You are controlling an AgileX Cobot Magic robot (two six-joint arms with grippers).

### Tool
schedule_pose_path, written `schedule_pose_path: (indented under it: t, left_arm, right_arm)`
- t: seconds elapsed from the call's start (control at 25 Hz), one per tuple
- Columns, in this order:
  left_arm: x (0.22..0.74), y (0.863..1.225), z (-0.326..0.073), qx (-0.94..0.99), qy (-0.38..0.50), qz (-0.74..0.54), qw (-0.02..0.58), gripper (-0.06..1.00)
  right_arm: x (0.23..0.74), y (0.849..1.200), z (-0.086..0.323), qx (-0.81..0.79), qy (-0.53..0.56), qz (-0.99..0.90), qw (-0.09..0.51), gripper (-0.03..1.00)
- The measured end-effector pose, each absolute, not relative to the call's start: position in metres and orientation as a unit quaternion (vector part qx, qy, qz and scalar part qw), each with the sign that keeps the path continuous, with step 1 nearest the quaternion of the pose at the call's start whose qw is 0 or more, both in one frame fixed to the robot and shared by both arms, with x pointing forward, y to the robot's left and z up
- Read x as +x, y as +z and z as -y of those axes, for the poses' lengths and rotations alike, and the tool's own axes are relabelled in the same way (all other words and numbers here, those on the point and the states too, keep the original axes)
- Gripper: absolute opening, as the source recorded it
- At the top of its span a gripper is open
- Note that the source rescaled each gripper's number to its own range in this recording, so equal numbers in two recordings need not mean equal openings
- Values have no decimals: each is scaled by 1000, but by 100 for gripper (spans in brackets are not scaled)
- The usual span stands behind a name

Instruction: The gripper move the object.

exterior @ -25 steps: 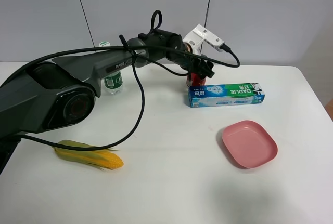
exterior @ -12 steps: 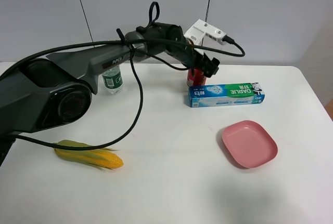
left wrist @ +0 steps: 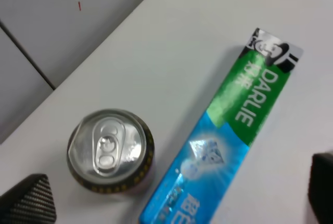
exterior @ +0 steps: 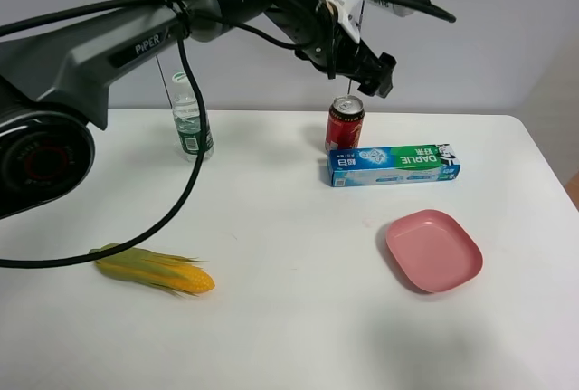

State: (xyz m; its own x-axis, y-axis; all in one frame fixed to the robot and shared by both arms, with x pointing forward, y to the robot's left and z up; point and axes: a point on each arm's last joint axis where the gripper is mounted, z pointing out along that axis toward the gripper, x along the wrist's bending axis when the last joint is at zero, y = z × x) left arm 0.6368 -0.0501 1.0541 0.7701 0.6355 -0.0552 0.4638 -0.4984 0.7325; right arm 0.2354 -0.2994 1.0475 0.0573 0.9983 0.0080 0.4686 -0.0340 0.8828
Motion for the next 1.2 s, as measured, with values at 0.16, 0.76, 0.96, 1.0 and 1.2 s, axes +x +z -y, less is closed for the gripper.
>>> schedule_pose_path:
  t: [0.16,0.76,0.96,1.0,1.2]
  left_arm:
    - [626,1075,42,858,95,-337,377,98]
    - [620,1181,-68,823,198,-407,344,98]
    - [630,1198,-129,808,240,-445,302,98]
    - [632,1200,-141,806,245,-454,292,99]
    - [630,1201,-193,789,257,-494,261,98]
  right_arm:
    - [235,1048,299,625,356,-587,372,100]
    - [235,1048,299,625,356,-587,372,100]
    - [235,1048,299,625,356,-587,372,100]
    - [235,1048,299,625,356,-587,372,100]
    - [235,1048,299,625,356,-587,372,100]
